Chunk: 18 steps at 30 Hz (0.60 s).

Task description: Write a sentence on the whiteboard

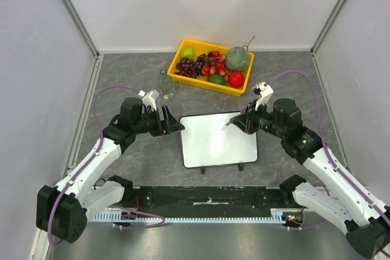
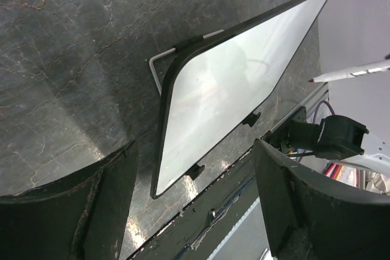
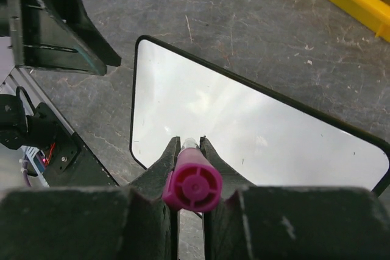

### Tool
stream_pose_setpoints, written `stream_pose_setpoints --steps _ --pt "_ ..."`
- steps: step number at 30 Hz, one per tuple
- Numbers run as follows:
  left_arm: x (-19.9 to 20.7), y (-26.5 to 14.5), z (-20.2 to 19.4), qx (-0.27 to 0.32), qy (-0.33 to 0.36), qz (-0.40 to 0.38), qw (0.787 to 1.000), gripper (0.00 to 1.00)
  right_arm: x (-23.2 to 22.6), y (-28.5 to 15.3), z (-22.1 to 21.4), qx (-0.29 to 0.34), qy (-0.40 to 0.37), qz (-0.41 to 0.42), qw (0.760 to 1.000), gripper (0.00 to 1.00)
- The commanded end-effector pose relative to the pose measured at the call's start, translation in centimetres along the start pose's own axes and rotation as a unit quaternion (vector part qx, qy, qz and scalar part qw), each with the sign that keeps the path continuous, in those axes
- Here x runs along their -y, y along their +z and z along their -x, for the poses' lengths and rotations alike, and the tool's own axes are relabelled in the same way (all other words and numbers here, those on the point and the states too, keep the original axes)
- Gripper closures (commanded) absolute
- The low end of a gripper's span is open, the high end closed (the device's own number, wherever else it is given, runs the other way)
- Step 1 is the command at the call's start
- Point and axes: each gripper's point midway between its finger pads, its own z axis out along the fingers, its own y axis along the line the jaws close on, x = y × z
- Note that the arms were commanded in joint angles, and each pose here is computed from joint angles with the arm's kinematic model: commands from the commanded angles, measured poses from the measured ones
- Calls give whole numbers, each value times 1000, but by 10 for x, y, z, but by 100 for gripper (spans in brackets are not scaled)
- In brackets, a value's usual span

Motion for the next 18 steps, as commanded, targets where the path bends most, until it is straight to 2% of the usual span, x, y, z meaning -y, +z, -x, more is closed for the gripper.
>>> stream_pose_setpoints --steps 1,4,11,18 --pt "14 3 31 34 8 -12 999 19 -15 -5 27 30 -57 33 997 100" --pt "8 8 27 21 5 -7 1000 19 -17 -1 24 19 -70 45 996 100" --pt "-2 19 12 39 4 -39 998 20 -16 -6 14 18 -85 50 995 100" --pt "-9 13 1 48 22 -37 998 18 -21 -11 9 24 -60 61 996 100"
